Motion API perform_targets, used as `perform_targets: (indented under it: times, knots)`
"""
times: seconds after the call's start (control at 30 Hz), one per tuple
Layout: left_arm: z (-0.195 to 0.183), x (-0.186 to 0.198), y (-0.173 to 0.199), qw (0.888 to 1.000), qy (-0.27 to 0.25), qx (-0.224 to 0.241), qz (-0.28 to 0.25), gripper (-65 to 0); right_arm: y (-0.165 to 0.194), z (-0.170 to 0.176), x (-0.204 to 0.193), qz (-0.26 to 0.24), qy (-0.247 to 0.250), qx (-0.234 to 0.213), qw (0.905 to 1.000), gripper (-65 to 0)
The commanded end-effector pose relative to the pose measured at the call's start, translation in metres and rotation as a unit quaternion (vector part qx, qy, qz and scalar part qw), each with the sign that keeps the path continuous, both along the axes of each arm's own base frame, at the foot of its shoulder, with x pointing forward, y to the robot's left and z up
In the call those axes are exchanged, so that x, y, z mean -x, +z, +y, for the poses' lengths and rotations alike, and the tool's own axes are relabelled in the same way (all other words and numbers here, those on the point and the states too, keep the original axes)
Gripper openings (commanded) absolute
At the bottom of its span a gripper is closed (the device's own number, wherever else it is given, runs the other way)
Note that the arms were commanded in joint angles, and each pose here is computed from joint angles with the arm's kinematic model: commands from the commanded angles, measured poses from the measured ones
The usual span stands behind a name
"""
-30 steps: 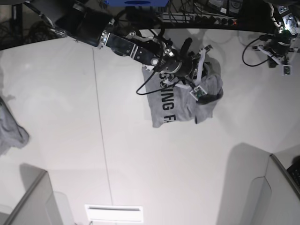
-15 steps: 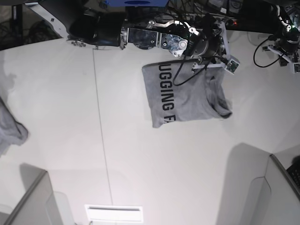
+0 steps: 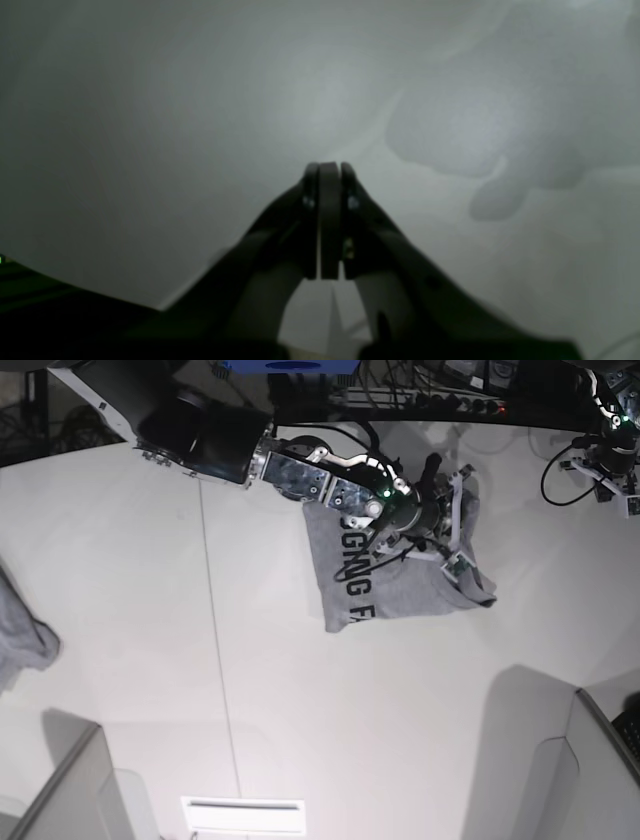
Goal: Fold the T-shirt properly
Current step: 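Grasp the bundle edge with the left gripper beside the right gripper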
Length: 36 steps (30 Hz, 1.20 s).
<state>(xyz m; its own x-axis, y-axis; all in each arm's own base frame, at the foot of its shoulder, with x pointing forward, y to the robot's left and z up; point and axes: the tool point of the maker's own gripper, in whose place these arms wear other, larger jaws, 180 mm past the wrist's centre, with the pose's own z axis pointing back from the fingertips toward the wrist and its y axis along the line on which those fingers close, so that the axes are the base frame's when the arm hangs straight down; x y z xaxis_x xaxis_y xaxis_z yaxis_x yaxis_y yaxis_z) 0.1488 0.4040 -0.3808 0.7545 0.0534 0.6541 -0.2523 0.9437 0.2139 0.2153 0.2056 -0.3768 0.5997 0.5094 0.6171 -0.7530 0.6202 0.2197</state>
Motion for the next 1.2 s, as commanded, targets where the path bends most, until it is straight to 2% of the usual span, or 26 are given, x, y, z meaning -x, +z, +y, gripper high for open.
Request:
perform_targets:
  times: [0.0, 0.13, 0.27, 0.4, 0.47, 0.53, 0.63, 0.77, 0.9, 1.0, 1.1, 1.13, 1.17]
  knots:
    - [0.005, -0.006, 0.012, 1.0, -0.007, -0.015, -0.016, -65.0, 0.019, 0.02, -0.003, -0.023, 0.014, -0.026, 0.9993, -65.0]
    - [0.004, -0.007, 0.013, 1.0, -0.008, -0.015, -0.017, -65.0, 0.004, 0.033, 0.028, -0.025, 0.062, -0.003, 0.9978, -65.0]
    - [0.004, -0.007, 0.013, 1.0, -0.008, -0.015, -0.017, -65.0, 0.005, 0.047, 0.051, -0.049, 0.102, -0.021, 0.9934, -65.0]
    - [0.002, -0.008, 0.012, 1.0, -0.01, -0.012, -0.017, -65.0, 0.007, 0.049, 0.053, -0.058, 0.109, -0.026, 0.992, -65.0]
    - [-0.009, -0.014, 0.013, 0.999, -0.027, 0.013, -0.032, -65.0, 0.017, 0.051, 0.049, -0.059, 0.102, -0.04, 0.9922, -65.0]
    - [-0.026, -0.022, 0.017, 0.995, -0.05, 0.062, -0.063, -65.0, 0.031, 0.046, 0.039, -0.054, 0.083, -0.058, 0.9934, -65.0]
    - [-0.043, -0.025, 0.018, 0.987, -0.048, 0.133, -0.076, -65.0, 0.054, 0.031, 0.025, -0.046, 0.058, -0.075, 0.9944, -65.0]
    - [-0.056, -0.035, 0.029, 0.973, -0.046, 0.192, -0.123, -65.0, 0.078, 0.011, -0.002, -0.042, 0.01, -0.102, 0.9939, -65.0]
    - [-0.081, -0.051, 0.043, 0.956, -0.07, 0.237, -0.161, -65.0, 0.076, -0.002, -0.022, -0.04, -0.02, -0.094, 0.9946, -65.0]
    - [-0.128, -0.069, 0.054, 0.935, -0.128, 0.281, -0.176, -65.0, 0.071, -0.016, -0.036, -0.041, -0.043, -0.088, 0.9944, -65.0]
    - [-0.162, -0.085, 0.071, 0.906, -0.161, 0.33, -0.208, -65.0, 0.068, -0.037, -0.055, -0.045, -0.075, -0.082, 0.9928, -65.0]
    - [-0.172, -0.09, 0.071, 0.896, -0.167, 0.351, -0.213, -62.9, 0.065, -0.044, -0.058, -0.042, -0.085, -0.079, 0.9924, -65.0]
    - [-0.184, -0.094, 0.068, 0.888, -0.172, 0.371, -0.21, -56.9, 0.064, -0.051, -0.064, -0.042, -0.096, -0.078, 0.9915, -65.0]
